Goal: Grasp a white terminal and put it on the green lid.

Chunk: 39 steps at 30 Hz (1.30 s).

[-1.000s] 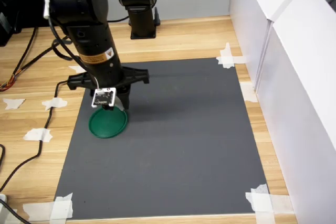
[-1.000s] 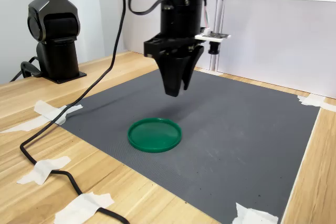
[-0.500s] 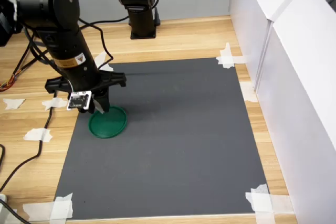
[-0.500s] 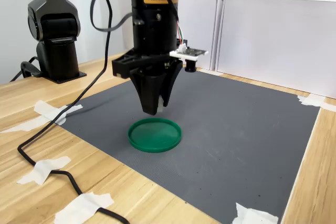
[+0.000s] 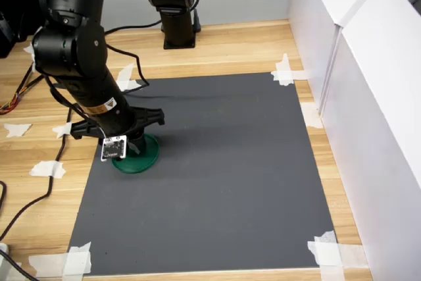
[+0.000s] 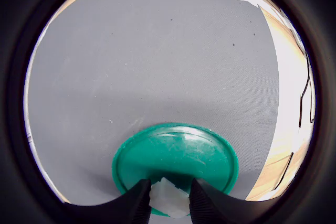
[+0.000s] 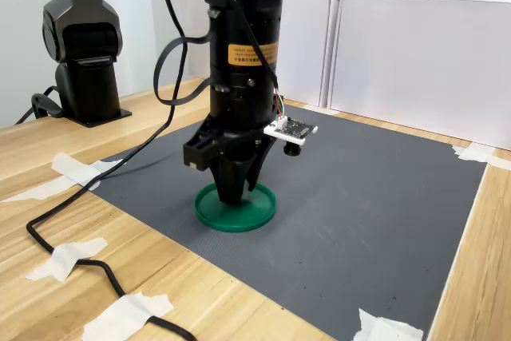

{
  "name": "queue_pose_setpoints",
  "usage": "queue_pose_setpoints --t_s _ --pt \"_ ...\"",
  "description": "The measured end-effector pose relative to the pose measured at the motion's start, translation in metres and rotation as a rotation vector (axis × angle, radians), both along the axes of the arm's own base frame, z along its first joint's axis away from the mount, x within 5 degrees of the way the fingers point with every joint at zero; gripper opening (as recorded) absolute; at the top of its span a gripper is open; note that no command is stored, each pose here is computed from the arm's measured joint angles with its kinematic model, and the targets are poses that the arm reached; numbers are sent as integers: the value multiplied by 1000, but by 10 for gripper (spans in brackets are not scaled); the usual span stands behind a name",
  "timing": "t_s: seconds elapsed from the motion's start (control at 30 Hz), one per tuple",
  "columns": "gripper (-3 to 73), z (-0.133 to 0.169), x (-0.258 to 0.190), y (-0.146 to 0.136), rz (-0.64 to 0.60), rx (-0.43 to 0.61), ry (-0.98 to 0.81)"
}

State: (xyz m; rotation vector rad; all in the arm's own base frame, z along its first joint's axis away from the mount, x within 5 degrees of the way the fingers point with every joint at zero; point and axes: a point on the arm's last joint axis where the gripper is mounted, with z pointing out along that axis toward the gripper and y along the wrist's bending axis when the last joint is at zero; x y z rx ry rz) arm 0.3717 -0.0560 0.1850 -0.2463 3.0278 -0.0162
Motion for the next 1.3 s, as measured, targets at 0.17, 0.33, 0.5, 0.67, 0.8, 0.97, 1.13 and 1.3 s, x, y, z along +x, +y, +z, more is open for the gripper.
queue_pose_setpoints --t_s 0.17,0.33,0.5,0.67,0.8,0.97,1.13,1.3 --pt "273 0 0 0 15 -1 1" --pt "273 0 0 0 35 -4 2" --pt "293 0 0 0 43 -5 2" --pt "388 -1 -1 0 41 -3 11" --pt "493 4 -1 0 28 -7 -1" --pt "562 24 -5 -1 24 -36 -60" --pt "569 57 -16 0 28 -61 -194" --pt "557 90 -56 7 44 -85 -368"
